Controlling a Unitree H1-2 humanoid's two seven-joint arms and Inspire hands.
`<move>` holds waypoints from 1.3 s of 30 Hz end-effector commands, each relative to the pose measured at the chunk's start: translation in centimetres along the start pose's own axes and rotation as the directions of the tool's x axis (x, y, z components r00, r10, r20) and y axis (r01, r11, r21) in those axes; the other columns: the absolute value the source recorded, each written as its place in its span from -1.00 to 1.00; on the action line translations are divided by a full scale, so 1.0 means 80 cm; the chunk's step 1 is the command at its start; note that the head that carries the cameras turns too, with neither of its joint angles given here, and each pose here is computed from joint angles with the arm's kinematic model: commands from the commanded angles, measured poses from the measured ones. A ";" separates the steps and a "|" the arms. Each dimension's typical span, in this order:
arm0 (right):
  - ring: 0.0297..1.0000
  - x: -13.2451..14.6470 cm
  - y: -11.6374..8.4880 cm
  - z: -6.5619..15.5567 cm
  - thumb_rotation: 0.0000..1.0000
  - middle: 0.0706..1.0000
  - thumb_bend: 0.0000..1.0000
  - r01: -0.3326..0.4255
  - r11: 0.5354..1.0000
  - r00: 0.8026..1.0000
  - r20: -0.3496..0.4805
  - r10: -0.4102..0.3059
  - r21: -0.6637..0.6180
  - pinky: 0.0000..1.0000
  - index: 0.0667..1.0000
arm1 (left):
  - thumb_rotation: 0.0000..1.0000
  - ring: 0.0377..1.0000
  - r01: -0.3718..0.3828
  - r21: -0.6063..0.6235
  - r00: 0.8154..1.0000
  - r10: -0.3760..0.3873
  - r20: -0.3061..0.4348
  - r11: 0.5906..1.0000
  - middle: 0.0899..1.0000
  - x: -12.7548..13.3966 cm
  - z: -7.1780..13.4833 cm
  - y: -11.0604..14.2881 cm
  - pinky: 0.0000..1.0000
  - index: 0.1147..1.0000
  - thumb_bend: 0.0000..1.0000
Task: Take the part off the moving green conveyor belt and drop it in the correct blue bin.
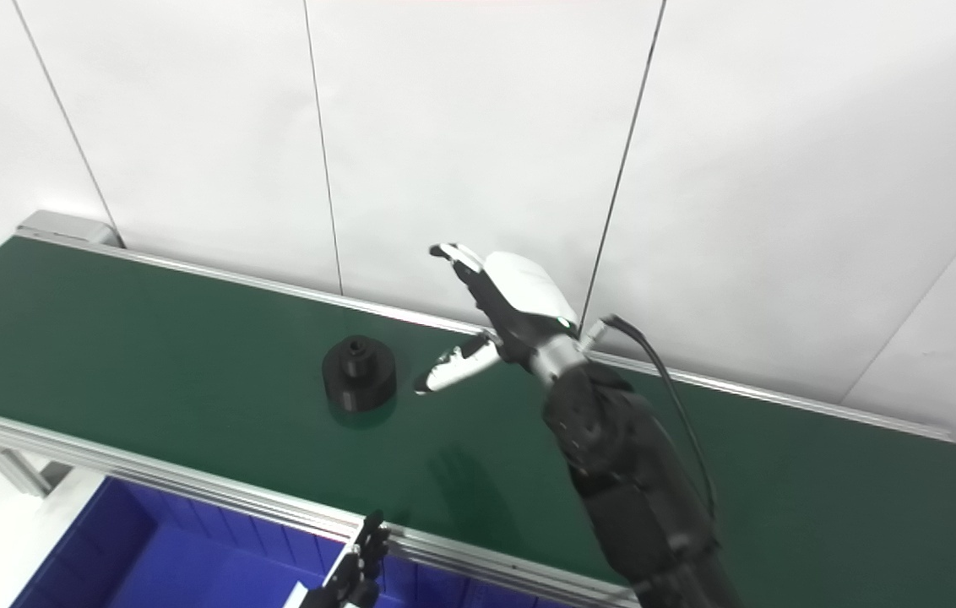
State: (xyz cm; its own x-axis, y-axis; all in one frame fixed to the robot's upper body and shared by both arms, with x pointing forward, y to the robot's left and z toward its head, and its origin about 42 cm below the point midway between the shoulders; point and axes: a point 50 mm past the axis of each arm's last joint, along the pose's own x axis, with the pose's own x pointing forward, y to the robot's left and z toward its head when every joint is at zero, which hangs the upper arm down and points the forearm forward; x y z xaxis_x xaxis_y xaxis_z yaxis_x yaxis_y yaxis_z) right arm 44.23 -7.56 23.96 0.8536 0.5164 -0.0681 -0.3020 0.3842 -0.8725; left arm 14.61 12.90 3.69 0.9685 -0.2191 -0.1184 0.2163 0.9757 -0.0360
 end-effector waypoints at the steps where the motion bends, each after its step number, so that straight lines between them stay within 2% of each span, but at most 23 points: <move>1: 0.74 0.021 -0.022 0.032 -0.57 0.93 1.00 0.033 0.998 0.998 0.048 -0.030 -0.058 0.25 0.85 | 0.84 0.96 0.006 -0.016 0.997 -0.005 0.079 1.000 0.97 0.003 0.015 -0.012 0.94 1.00 0.02; 3: 0.75 0.029 -0.019 0.036 -0.58 0.94 1.00 0.014 0.996 0.999 0.051 -0.009 -0.086 0.20 0.85 | 0.85 0.98 0.009 -0.021 0.997 -0.007 0.081 1.000 1.00 0.003 0.015 -0.015 0.94 1.00 0.04; 9: 0.78 0.059 -0.003 0.050 -0.60 0.94 1.00 -0.070 0.956 0.994 0.062 0.092 -0.286 0.18 0.83 | 0.86 1.00 0.015 -0.025 0.997 -0.013 0.082 1.000 1.00 0.001 0.014 -0.024 0.97 1.00 0.07; 15: 0.71 0.080 0.002 0.056 -0.67 0.90 1.00 -0.104 0.922 0.989 0.055 0.134 -0.372 0.10 0.77 | 0.82 1.00 0.014 -0.046 0.996 -0.010 0.086 0.999 1.00 0.001 0.018 -0.036 1.00 1.00 0.03; 19: 0.66 0.091 0.008 0.053 -0.66 0.89 1.00 -0.141 0.889 0.984 0.037 0.173 -0.435 0.09 0.76 | 0.76 1.00 0.022 -0.068 0.995 -0.016 0.095 0.997 1.00 0.003 0.023 -0.045 1.00 1.00 0.06; 24: 0.62 0.098 0.025 0.036 -0.64 0.86 1.00 -0.170 0.841 0.978 0.019 0.209 -0.513 0.08 0.76 | 0.70 1.00 0.029 -0.076 0.995 -0.021 0.100 0.997 1.00 0.002 0.026 -0.056 1.00 1.00 0.01; 29: 0.62 0.101 0.034 0.016 -0.65 0.84 1.00 -0.189 0.838 0.976 -0.001 0.220 -0.511 0.10 0.73 | 0.69 1.00 0.023 -0.090 0.993 -0.013 0.114 0.996 1.00 0.000 0.027 -0.063 1.00 1.00 0.00; 34: 0.62 0.102 0.039 0.009 -0.64 0.85 1.00 -0.217 0.836 0.972 -0.031 0.234 -0.504 0.09 0.73 | 0.69 1.00 0.028 -0.095 0.993 -0.017 0.120 0.995 1.00 -0.001 0.030 -0.067 1.00 1.00 -0.02; 39: 0.53 0.095 0.068 0.000 -0.64 0.75 1.00 -0.248 0.829 0.965 -0.052 0.257 -0.502 0.06 0.72 | 0.70 1.00 0.028 -0.102 0.993 -0.015 0.118 0.994 1.00 -0.001 0.034 -0.070 1.00 1.00 0.02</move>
State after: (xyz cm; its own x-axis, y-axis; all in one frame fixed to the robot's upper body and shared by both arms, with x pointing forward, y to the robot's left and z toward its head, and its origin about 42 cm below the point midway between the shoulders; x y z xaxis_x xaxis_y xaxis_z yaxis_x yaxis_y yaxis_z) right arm 48.83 -3.40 16.51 0.7718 0.4993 -0.3937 -0.3279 -0.2181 -0.9192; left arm 13.68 12.59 4.28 0.9744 -0.2094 -0.0812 0.2086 0.9778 -0.0183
